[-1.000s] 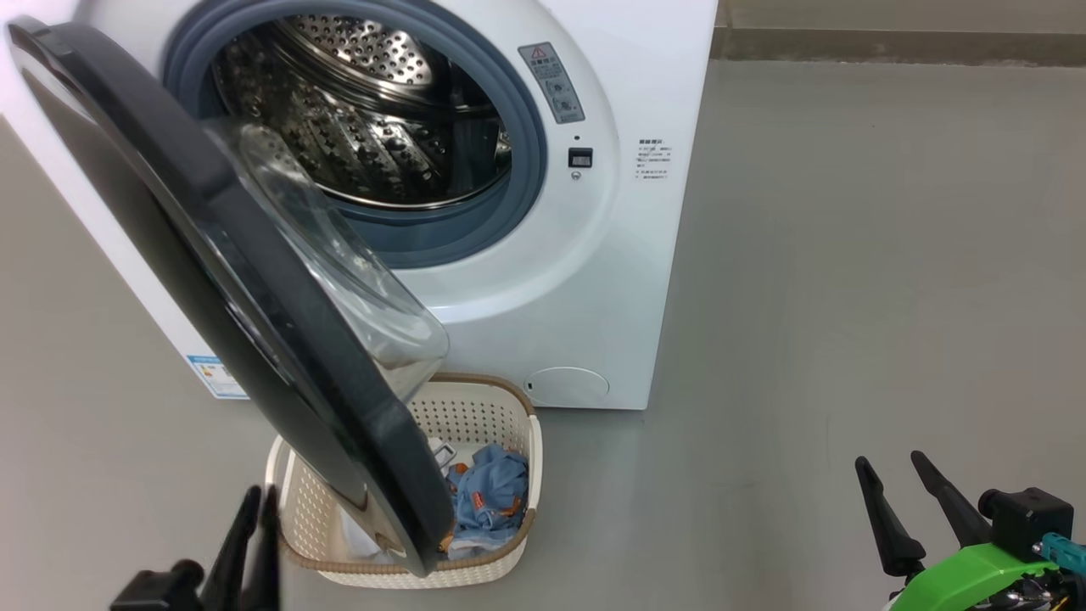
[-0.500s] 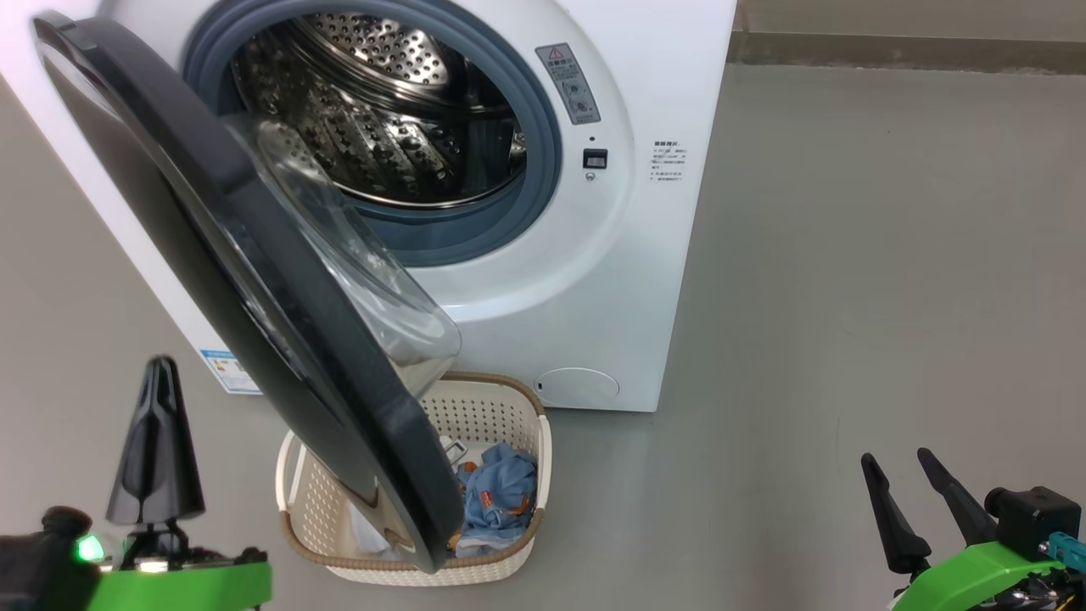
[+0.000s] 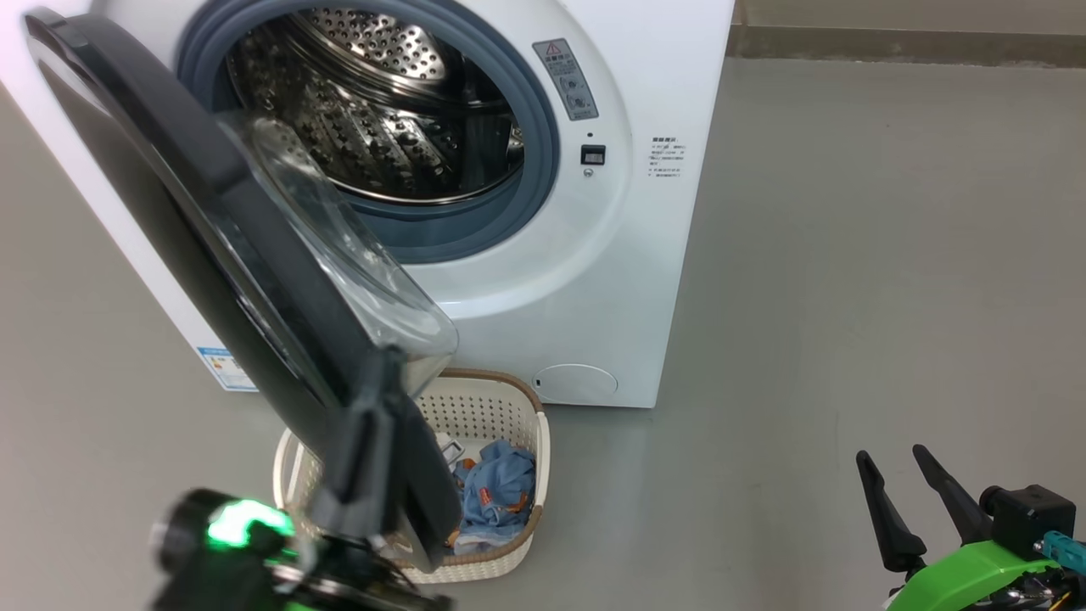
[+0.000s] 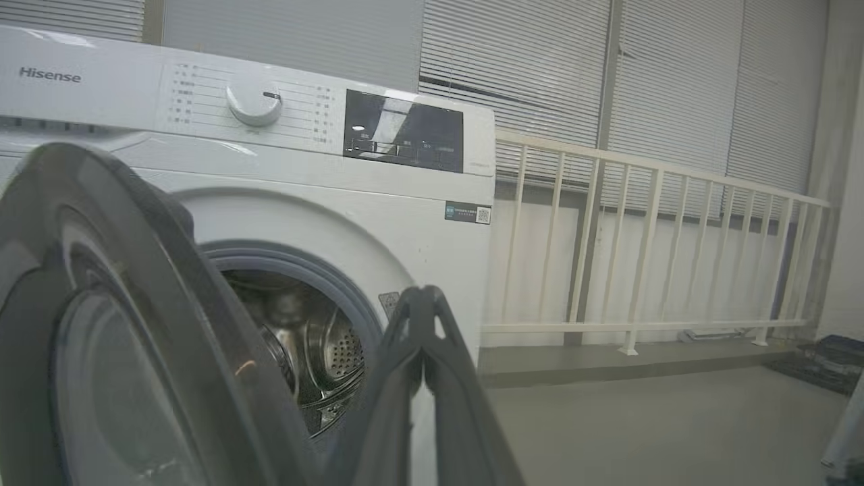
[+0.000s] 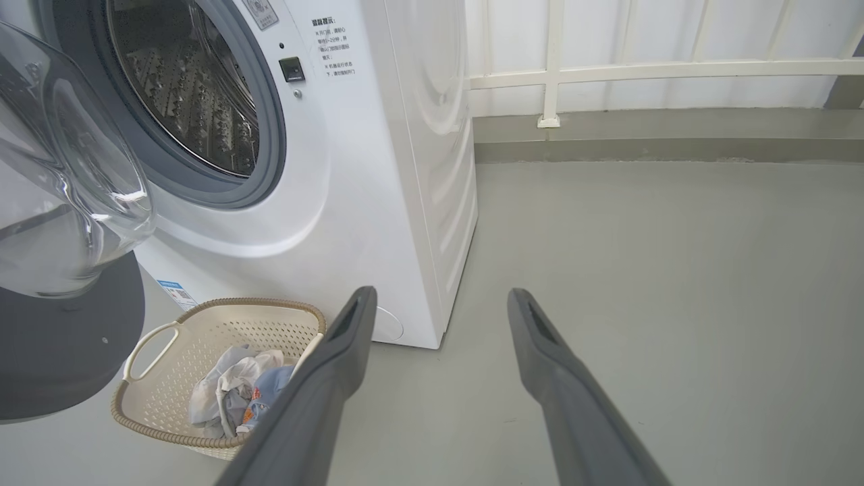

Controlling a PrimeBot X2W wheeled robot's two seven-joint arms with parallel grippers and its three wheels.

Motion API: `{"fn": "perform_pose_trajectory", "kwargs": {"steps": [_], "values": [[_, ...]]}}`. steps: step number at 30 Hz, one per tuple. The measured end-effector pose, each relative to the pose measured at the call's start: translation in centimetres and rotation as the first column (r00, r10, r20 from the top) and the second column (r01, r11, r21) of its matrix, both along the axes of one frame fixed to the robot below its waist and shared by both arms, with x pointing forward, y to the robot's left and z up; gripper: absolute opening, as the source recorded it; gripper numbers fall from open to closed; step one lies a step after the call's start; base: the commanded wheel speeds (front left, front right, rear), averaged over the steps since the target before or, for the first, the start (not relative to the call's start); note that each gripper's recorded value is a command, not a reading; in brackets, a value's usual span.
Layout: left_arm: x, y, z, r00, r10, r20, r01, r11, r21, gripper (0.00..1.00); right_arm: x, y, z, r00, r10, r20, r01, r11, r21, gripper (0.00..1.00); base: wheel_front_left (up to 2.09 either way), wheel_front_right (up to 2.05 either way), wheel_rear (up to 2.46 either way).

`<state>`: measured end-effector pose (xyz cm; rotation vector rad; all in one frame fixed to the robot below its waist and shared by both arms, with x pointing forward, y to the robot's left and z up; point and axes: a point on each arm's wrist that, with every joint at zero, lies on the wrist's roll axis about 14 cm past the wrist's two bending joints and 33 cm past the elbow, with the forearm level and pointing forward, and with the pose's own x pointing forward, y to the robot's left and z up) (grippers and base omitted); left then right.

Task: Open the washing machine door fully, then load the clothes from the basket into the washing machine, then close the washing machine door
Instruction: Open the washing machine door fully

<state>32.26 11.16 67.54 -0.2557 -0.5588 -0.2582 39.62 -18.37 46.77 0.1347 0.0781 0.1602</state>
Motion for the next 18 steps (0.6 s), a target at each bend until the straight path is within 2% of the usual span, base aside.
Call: {"fn": "perform_pose_trajectory", "kwargs": {"steps": [8,18], "values": [[1.1,-3.8,-6.0,0.967,-0.142,-0.213,0.131,0.989,-0.066,0.00,0.0,0.2,-0.2,1.000,0.006,-0.005,-0.006,1.000,0.002,1.00,0.00,0.00,0.00],[2.1,-4.5,-12.6,0.903,-0.160,-0.398,0.134,0.987,-0.093,0.00,0.0,0.5,-0.3,1.000,0.013,-0.008,-0.013,1.000,0.002,1.00,0.00,0.00,0.00]]}}
